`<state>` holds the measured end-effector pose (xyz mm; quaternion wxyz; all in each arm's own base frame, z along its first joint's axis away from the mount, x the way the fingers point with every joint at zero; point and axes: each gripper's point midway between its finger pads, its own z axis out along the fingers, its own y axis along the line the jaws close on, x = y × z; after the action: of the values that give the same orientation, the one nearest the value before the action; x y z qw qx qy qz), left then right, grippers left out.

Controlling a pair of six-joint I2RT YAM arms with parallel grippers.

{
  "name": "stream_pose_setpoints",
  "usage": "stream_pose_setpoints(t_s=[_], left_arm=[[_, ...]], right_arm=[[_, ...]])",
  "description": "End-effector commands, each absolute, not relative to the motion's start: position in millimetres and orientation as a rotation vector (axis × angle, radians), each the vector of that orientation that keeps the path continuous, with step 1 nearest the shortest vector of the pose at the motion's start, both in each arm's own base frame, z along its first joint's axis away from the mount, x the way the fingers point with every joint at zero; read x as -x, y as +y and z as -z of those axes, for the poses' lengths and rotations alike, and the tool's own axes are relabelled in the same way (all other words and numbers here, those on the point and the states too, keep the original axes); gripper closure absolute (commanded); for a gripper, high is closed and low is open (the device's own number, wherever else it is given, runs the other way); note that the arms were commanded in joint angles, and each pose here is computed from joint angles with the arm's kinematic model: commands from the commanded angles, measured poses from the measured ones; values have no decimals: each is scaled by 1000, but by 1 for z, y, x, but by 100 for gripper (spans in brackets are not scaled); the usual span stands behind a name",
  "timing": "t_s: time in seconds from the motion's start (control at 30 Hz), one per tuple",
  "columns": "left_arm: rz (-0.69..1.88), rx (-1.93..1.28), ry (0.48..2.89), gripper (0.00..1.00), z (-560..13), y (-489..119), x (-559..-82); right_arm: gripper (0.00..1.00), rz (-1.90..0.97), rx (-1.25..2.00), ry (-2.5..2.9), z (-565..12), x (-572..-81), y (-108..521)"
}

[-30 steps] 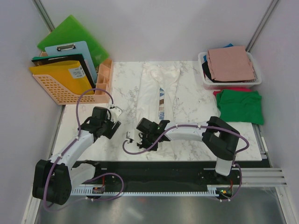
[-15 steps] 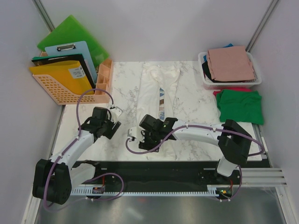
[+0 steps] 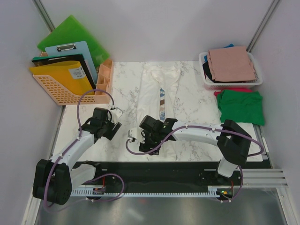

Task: Fold and stack the t-shirts
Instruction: Fold the tshirt

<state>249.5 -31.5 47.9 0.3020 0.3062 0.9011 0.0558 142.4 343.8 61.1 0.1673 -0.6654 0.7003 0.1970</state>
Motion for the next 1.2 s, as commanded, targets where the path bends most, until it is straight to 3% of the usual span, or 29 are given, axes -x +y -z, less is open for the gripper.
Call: stream_pose_setpoints(t_s=[0.0,0.27,0.47,0.5,0.53,0.6,0.7,0.73,1.17], left_arm=[[-164,-832,2343,24,-54,-32,-260],[-168,-833,2338,24,-54,-32,-259],[-175,-835,2346,24,-51,-30,-257],[-174,-835,2344,24,-51,-31,-257],[-174,-834,2339,24,-52,-30,-258],[-173,-832,2335,24,-53,-31,-258],[-174,-837,2337,24,-53,-31,-257],[-173,-835,2337,24,-52,-31,-257],[-164,-838,2341,24,-50,-32,-257]], right_arm=[[33,-594,1894,1953,-60,-142,357],[26,-572,1898,1966,-40,-148,366],[27,-559,1889,1971,-33,-151,369],[29,-553,1885,1972,-32,-152,369],[39,-558,1881,1969,-33,-152,370],[49,-547,1871,1977,-33,-154,370],[91,-539,1862,1981,-35,-155,369],[97,-538,1860,1982,-36,-154,368],[100,-471,1799,1939,-87,-146,327]])
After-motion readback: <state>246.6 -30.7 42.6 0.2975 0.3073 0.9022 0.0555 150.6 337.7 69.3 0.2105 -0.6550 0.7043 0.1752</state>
